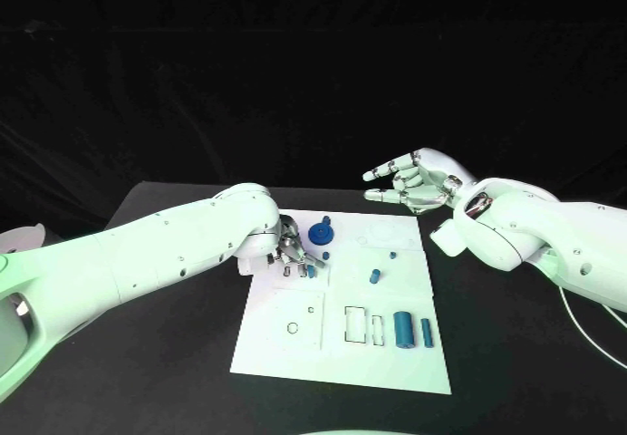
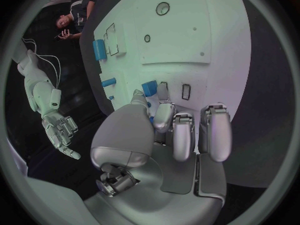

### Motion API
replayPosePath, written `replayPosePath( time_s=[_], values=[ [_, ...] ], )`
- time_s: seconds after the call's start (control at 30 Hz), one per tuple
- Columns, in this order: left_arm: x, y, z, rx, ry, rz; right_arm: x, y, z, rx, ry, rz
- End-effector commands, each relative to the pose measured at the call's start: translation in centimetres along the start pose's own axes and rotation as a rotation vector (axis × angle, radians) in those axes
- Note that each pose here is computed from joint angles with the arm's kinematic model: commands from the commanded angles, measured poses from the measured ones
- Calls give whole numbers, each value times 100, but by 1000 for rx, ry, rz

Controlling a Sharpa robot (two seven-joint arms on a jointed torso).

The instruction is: Assemble the parts on the task board

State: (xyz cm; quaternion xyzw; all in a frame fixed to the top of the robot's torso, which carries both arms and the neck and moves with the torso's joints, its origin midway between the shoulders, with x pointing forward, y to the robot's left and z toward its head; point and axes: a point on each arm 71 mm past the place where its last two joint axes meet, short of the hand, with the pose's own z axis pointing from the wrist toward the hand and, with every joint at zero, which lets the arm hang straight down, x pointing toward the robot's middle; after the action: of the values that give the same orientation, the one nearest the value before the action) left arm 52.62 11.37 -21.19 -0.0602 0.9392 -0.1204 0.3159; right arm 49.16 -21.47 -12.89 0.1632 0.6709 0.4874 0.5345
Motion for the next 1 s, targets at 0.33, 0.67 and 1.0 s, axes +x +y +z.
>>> replayPosePath(
  time_s=[0.33, 0.67, 1.0],
  values=[
    [29, -44, -1, 36, 31, 1, 28, -8, 8, -5, 21, -9],
    [23, -42, -4, 48, 25, -8, 36, -16, 11, -4, 25, -12],
    [7, -22, -15, 57, -2, -31, 51, -26, 15, -3, 29, -12]
  ],
)
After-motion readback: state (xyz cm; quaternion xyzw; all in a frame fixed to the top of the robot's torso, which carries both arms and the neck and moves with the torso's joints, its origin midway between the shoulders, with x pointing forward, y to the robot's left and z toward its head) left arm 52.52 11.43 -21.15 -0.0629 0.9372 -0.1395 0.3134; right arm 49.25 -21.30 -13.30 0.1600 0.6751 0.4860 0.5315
